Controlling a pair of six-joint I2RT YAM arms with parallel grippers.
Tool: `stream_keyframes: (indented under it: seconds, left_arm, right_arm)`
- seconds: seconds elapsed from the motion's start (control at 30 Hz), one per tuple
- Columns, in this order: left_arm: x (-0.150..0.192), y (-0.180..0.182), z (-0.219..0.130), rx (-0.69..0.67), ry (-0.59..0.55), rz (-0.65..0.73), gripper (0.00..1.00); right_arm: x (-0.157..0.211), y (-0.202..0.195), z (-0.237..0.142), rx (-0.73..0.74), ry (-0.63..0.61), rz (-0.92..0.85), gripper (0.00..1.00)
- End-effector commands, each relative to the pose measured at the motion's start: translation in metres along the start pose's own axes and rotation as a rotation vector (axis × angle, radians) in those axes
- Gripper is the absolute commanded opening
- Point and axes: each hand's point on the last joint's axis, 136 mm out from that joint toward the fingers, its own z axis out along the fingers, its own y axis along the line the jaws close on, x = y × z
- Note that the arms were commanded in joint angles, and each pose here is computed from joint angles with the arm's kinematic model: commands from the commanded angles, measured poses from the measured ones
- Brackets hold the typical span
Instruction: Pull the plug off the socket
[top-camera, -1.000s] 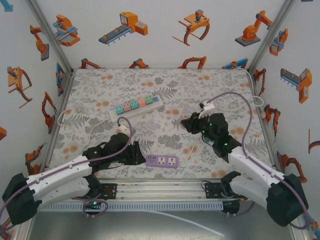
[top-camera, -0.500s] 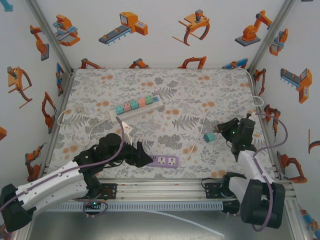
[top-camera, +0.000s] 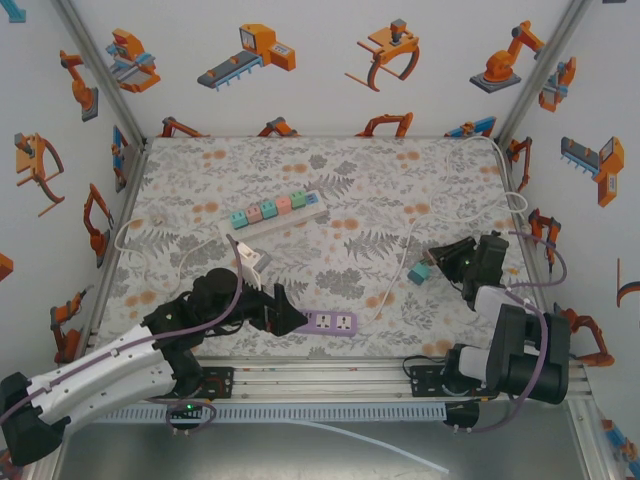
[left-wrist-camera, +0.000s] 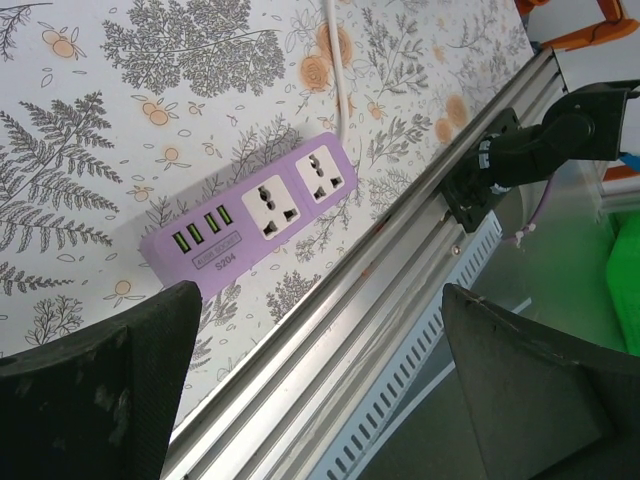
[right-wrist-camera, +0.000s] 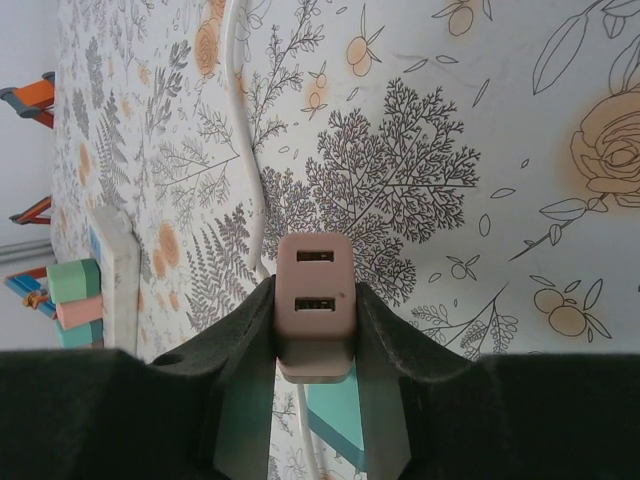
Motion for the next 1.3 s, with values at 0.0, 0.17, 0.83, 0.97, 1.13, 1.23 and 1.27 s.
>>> stream_keyframes:
  seconds: [0.0,0.17,0.83,0.97,1.13,1.23,1.27]
  left_arm:
    - [0.005,0.005,0.000,-0.018,0.006,0.012,0.97]
    - [0.005,0.007,0.001,-0.024,0.006,0.009,0.97]
    - [-0.002,0.022,-0.007,-0.118,-0.038,-0.002,0.97]
    - [-0.016,0.034,-0.017,-0.238,-0.050,0.064,0.97]
    - [-0.069,0.064,-0.026,-0.486,-0.132,0.113,0.97]
    - [-0.111,0.069,-0.019,-0.538,-0.150,0.171,0.97]
    - [-0.126,0.074,-0.017,-0.561,-0.157,0.184,0.97]
  right_arm:
    - [0.006,-0.015,0.000,0.047,0.006,0.010,0.36]
    - [0.012,-0.027,-0.002,0.083,0.009,0.011,0.42]
    - [-0.010,0.007,-0.051,0.091,-0.135,-0.176,0.66]
    - [0.001,0.084,-0.081,-0.048,-0.236,-0.533,0.81]
    - [0.072,0.165,-0.096,-0.354,-0.156,-0.947,0.89]
    - [0.127,0.192,-0.099,-0.540,-0.045,-1.150,0.89]
    - [0.148,0.198,-0.102,-0.605,-0.005,-1.232,0.89]
